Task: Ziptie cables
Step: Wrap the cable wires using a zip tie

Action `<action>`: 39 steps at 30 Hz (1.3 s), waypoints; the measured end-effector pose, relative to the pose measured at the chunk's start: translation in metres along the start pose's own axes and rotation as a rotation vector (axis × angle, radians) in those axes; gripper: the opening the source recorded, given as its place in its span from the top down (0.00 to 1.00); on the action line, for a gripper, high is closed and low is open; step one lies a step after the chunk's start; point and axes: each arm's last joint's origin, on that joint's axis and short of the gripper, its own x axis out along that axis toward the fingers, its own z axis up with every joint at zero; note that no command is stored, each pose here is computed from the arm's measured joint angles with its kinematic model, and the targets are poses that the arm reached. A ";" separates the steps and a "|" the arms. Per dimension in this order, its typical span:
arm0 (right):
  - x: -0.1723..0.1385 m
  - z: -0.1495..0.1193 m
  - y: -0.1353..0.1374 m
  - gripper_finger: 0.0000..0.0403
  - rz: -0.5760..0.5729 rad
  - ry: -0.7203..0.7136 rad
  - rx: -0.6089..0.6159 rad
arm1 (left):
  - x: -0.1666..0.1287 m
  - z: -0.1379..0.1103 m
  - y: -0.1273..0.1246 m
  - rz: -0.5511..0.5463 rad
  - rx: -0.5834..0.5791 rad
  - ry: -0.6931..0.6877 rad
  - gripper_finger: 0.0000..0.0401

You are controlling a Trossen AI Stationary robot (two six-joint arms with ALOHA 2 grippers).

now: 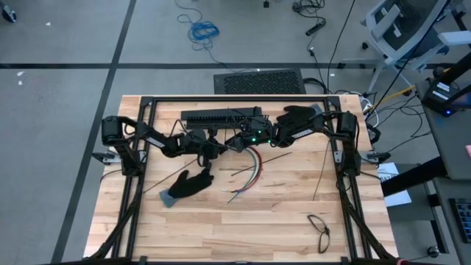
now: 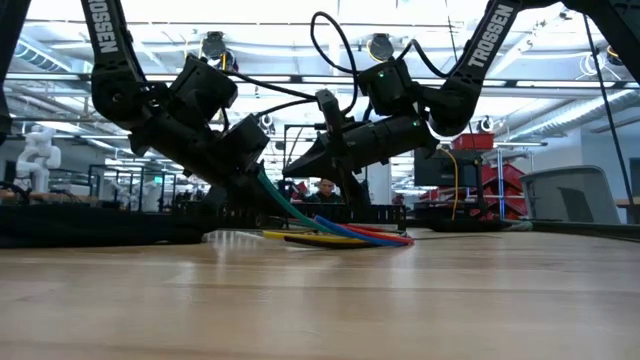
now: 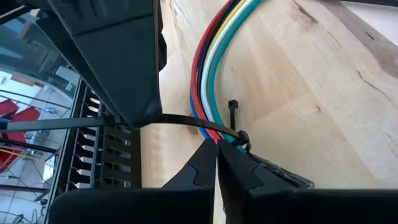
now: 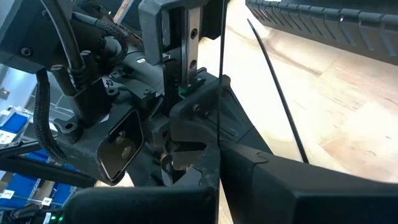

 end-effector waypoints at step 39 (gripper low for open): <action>0.000 0.000 -0.001 1.00 -0.003 0.006 0.005 | -0.022 0.007 0.015 -0.063 -0.213 -0.011 0.67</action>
